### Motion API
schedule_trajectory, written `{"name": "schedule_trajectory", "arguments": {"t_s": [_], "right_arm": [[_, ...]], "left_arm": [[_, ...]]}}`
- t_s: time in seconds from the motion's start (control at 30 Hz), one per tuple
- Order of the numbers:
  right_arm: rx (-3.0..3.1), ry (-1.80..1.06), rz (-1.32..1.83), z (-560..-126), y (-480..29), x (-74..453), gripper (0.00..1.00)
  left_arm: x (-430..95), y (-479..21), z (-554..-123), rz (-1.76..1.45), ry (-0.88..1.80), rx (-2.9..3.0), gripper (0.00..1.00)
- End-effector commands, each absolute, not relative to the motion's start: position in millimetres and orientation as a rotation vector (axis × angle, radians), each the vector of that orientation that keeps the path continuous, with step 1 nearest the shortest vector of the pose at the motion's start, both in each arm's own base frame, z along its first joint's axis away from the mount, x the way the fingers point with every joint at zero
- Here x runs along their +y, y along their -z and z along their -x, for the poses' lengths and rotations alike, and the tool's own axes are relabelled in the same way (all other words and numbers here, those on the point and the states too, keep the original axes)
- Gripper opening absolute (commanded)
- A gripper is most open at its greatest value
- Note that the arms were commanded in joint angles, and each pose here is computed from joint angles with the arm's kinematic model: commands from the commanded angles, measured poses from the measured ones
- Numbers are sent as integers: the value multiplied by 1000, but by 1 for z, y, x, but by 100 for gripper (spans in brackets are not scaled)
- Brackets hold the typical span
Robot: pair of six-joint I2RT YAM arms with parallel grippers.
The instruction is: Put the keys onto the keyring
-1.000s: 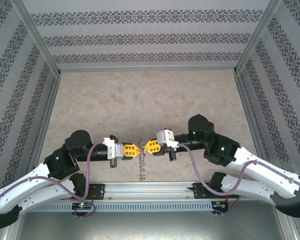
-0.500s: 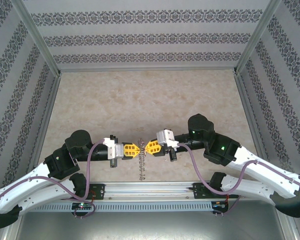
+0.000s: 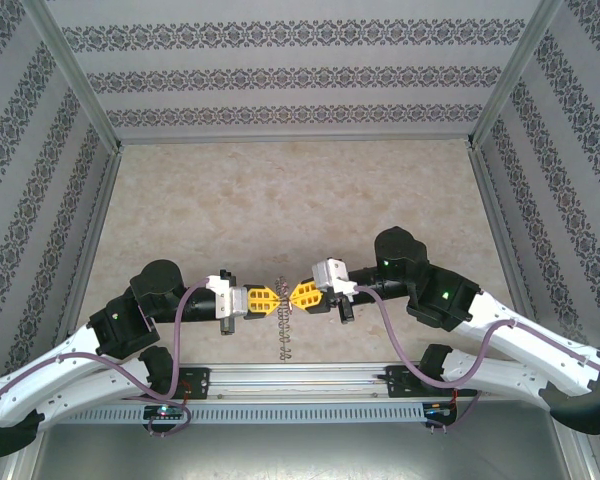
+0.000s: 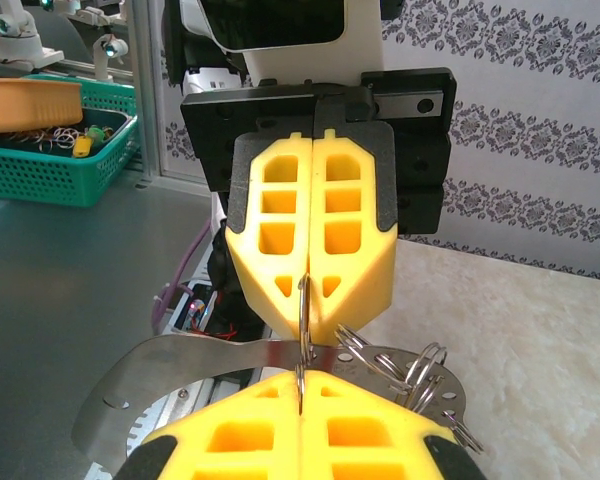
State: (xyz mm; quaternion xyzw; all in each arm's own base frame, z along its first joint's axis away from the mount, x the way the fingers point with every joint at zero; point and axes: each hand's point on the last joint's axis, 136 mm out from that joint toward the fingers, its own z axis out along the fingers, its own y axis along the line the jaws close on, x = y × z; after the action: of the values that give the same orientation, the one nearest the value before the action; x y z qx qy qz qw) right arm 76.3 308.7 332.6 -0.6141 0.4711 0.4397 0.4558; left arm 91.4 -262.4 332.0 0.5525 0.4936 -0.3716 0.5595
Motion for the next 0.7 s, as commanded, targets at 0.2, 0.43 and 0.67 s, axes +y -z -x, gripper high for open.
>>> {"name": "schedule_trajectory", "arguments": {"t_s": [0.2, 0.43, 0.67], "right_arm": [[1115, -1103, 1492, -76, -351, 307, 0], [1117, -1109, 1495, -76, -350, 309, 0], [1130, -1102, 1490, -78, -348, 308, 0]], "left_arm": [[-262, -343, -92, -1285, 867, 1107, 0], [-263, -342, -92, -1287, 867, 1108, 0], [-262, -343, -92, -1286, 868, 1103, 0]]}}
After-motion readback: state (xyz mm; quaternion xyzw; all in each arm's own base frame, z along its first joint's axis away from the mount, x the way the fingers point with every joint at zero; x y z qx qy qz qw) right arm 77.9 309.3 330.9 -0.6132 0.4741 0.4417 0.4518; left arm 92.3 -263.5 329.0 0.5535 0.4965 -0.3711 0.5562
